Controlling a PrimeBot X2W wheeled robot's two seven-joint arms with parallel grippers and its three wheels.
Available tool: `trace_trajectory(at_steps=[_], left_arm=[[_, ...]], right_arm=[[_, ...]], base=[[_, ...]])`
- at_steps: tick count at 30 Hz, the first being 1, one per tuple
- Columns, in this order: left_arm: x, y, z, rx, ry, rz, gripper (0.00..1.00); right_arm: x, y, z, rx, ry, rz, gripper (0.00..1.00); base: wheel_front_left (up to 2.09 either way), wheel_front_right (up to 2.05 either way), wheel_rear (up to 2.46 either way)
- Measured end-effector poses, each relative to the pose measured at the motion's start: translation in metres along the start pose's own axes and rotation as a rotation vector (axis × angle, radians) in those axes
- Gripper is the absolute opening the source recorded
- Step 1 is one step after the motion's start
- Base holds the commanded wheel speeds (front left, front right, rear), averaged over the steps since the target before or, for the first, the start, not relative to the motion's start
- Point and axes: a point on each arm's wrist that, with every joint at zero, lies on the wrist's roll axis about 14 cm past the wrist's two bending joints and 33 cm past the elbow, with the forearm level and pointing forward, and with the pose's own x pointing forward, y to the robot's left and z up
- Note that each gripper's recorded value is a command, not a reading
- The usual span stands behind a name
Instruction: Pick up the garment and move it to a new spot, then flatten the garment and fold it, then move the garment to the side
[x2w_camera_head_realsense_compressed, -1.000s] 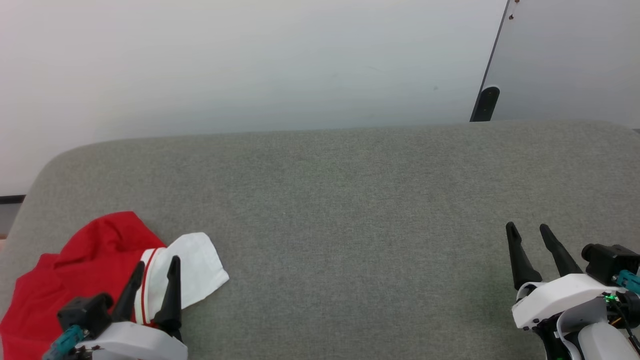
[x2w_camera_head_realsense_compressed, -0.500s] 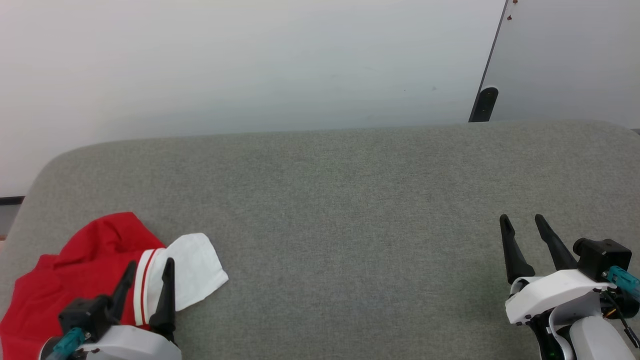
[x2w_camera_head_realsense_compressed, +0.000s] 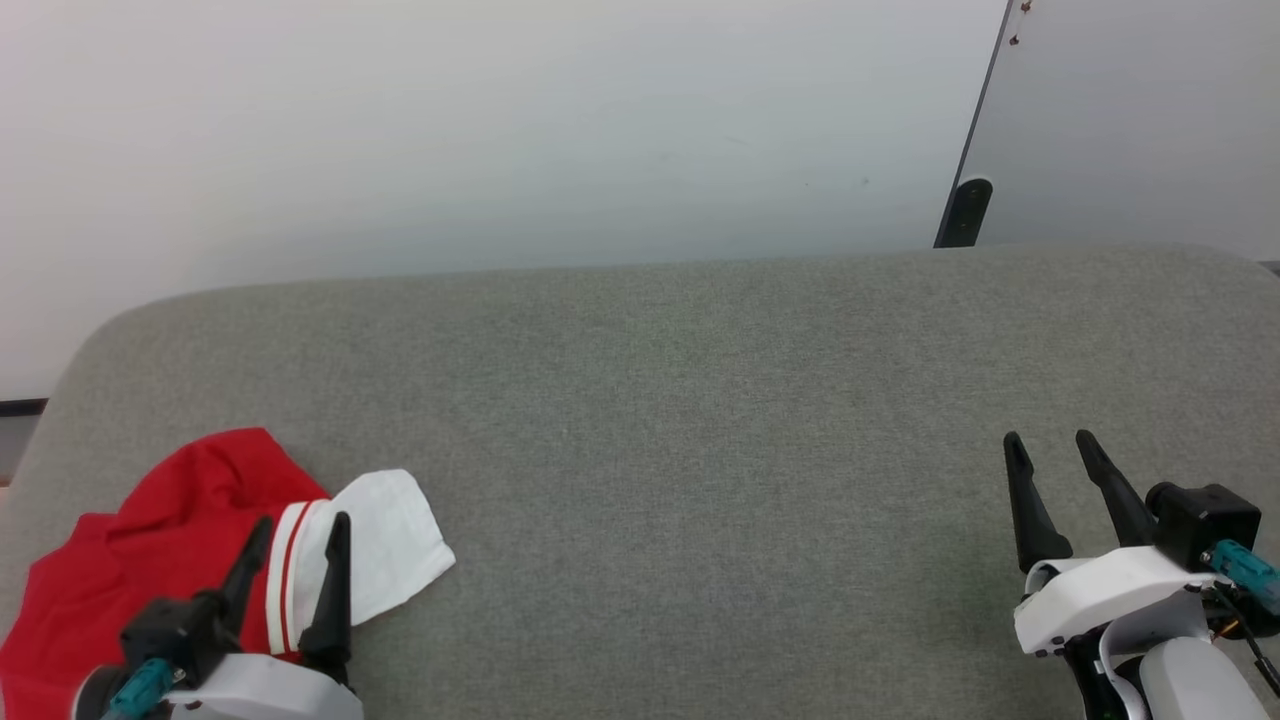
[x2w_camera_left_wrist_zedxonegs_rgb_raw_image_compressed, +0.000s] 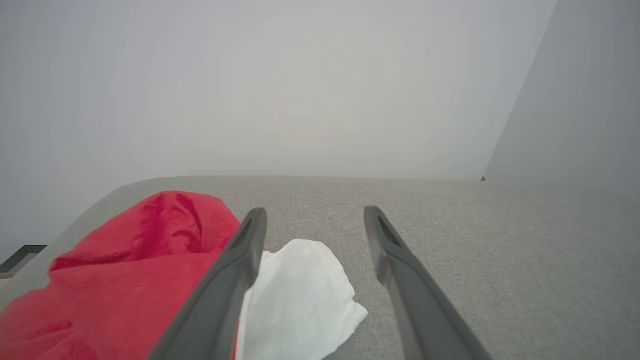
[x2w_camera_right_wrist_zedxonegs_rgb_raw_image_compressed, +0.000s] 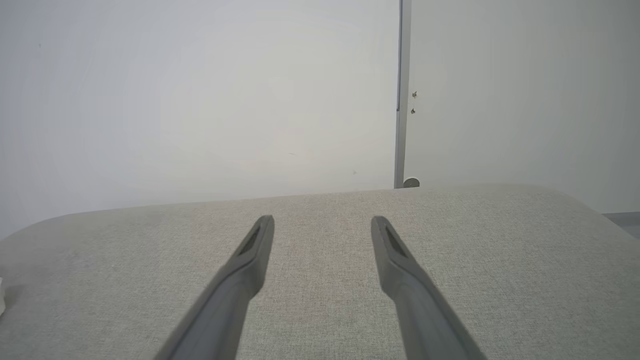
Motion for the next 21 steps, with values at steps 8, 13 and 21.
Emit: trace_trajectory(at_steps=[8, 13, 21], left_arm=[[0.0010, 0.0029, -0.0007, 0.054, 0.003, -0.013, 1.00], [-0.0006, 0.0033, -0.0028, 0.070, 0.007, -0.015, 1.00], [-0.0020, 0.0061, -0.0057, -0.009, 0.008, 0.012, 1.00]], right_arm=[[-0.0037, -0.0028, -0.0019, -0.037, -0.001, -0.002, 1.00], [-0.0031, -0.0027, 0.0003, -0.036, -0.013, -0.006, 1.00], [-0.0033, -0.0023, -0.0009, 0.063, -0.021, -0.029, 1.00]], base=[[0.00, 0.00, 0.00], [0.00, 0.00, 0.00], [0.00, 0.00, 0.00]])
